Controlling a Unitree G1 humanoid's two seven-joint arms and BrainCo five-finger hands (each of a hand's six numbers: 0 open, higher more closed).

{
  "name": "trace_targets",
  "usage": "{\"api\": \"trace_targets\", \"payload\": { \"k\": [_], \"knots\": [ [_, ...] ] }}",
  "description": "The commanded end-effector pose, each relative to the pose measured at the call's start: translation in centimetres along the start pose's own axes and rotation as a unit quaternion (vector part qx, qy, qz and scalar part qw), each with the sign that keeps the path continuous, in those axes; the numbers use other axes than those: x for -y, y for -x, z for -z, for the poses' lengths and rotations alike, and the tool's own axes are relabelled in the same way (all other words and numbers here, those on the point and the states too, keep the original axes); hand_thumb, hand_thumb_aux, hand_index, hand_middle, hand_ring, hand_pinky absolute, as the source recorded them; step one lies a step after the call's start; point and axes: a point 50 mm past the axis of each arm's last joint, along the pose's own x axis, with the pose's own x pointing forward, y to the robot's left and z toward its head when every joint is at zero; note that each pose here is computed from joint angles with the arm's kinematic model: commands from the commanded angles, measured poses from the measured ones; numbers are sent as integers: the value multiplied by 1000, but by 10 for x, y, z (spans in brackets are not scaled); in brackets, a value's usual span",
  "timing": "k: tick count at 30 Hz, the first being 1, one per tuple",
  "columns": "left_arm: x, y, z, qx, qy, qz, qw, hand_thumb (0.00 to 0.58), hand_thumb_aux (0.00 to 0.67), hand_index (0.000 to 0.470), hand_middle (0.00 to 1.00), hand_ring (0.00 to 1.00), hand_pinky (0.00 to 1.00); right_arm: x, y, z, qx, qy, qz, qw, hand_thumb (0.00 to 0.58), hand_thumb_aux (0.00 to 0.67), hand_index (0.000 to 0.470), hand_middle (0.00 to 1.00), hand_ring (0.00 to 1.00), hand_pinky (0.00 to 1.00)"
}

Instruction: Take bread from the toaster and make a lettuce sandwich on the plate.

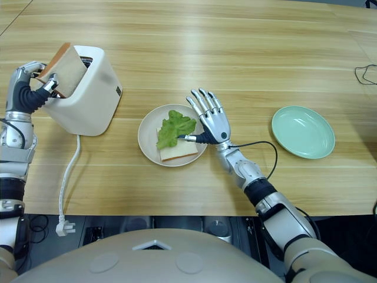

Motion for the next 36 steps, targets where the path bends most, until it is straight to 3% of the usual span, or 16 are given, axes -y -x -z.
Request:
{"api": "trace_targets", "payload": {
  "k": [1,15,21,28,36],
  "knots": [
    [-5,-4,0,0,32,-24,999,580,670,460,1000,1000,1000,2,2,5,-13,-1,2,1000,0,0,0,0,0,0],
    [-37,-12,-8,26,159,-141,977,580,670,460,1000,1000,1000,6,4,16,-31,7,7,999,0,0,0,0,0,0],
    [-41,-14,-18,60,234,-147,959,580,670,460,1000,1000,1000,13,6,27,-48,13,15,999,0,0,0,0,0,0],
    [-17,-17,-38,98,328,-73,937,580,670,460,1000,1000,1000,26,13,44,-79,15,27,996,0,0,0,0,0,0],
    [46,-5,-75,117,403,88,903,580,670,460,1000,1000,1000,56,27,71,-134,-4,60,989,0,0,0,0,0,0]
  ]
}}
